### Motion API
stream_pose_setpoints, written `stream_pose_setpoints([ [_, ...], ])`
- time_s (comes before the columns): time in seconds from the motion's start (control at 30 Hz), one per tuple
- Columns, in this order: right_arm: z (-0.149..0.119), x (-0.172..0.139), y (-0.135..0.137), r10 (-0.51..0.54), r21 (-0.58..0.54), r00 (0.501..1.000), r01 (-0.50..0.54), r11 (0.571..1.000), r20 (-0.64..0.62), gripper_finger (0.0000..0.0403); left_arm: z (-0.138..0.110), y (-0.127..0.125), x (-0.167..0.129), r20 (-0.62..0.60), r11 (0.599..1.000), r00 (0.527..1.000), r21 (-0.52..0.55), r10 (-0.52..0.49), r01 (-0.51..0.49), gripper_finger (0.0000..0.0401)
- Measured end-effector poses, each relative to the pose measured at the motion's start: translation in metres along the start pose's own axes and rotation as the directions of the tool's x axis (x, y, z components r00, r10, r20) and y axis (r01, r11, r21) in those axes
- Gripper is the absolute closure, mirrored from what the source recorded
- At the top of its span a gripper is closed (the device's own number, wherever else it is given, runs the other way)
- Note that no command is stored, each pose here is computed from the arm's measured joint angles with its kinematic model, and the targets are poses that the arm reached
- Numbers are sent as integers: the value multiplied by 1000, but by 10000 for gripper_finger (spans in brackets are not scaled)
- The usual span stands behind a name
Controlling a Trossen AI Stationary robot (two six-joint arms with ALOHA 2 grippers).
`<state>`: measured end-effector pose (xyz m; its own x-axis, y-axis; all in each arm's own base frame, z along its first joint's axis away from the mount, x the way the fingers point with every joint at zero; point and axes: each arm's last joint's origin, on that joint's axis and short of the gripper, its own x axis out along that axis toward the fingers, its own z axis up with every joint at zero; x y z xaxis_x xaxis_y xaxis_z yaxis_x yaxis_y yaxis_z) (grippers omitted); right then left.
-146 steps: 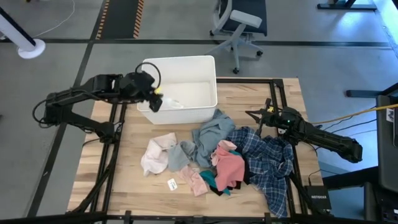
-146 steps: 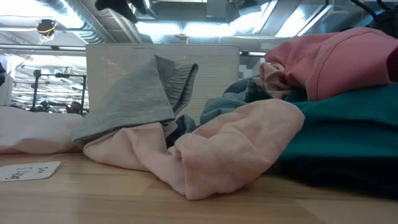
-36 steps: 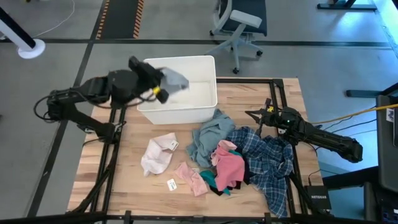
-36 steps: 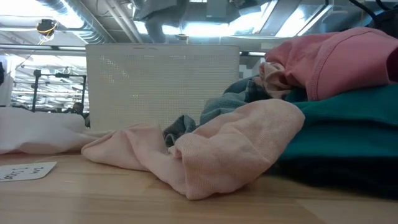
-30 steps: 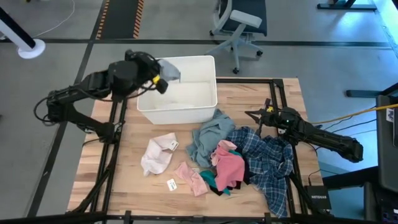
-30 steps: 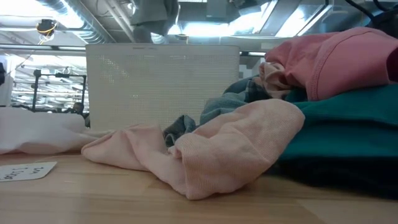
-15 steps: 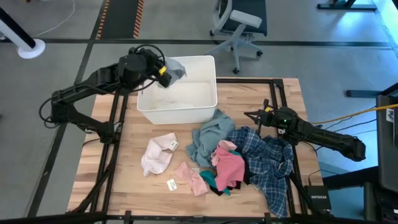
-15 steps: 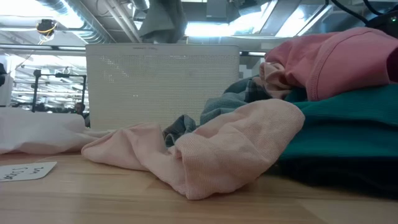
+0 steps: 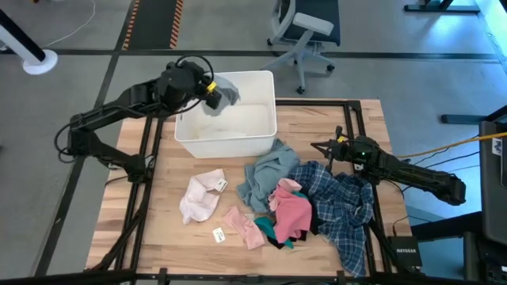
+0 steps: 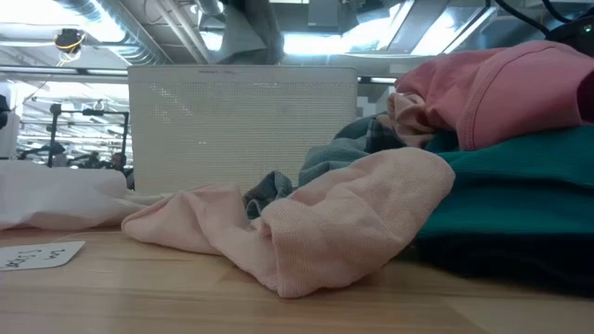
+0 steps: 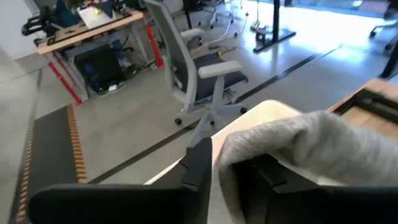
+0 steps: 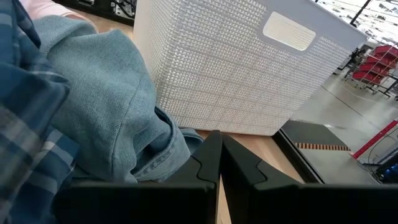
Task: Sort clothes
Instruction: Put the gray underwear into the white bin
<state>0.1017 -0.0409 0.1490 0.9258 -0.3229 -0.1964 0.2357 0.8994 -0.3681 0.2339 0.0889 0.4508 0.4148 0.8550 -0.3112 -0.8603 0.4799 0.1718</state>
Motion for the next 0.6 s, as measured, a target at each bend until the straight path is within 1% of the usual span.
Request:
stream_pose_setpoints([
  [0.13,0,0,0,0,0,1000,0,1000,0,384,-4,1,6,-34,1000,999,12,22,-21,311],
  [0.33,0,0,0,0,0,1000,0,1000,0,384,-6,2,9,-52,999,998,-25,33,-34,257],
  [0.5,0,0,0,1,0,1000,-1,1000,0,384,-7,1,10,-71,999,997,-51,-16,13,224],
  [0.6,0,0,0,1,0,1000,-1,1000,0,384,-9,4,12,-98,997,995,-73,-28,21,209],
])
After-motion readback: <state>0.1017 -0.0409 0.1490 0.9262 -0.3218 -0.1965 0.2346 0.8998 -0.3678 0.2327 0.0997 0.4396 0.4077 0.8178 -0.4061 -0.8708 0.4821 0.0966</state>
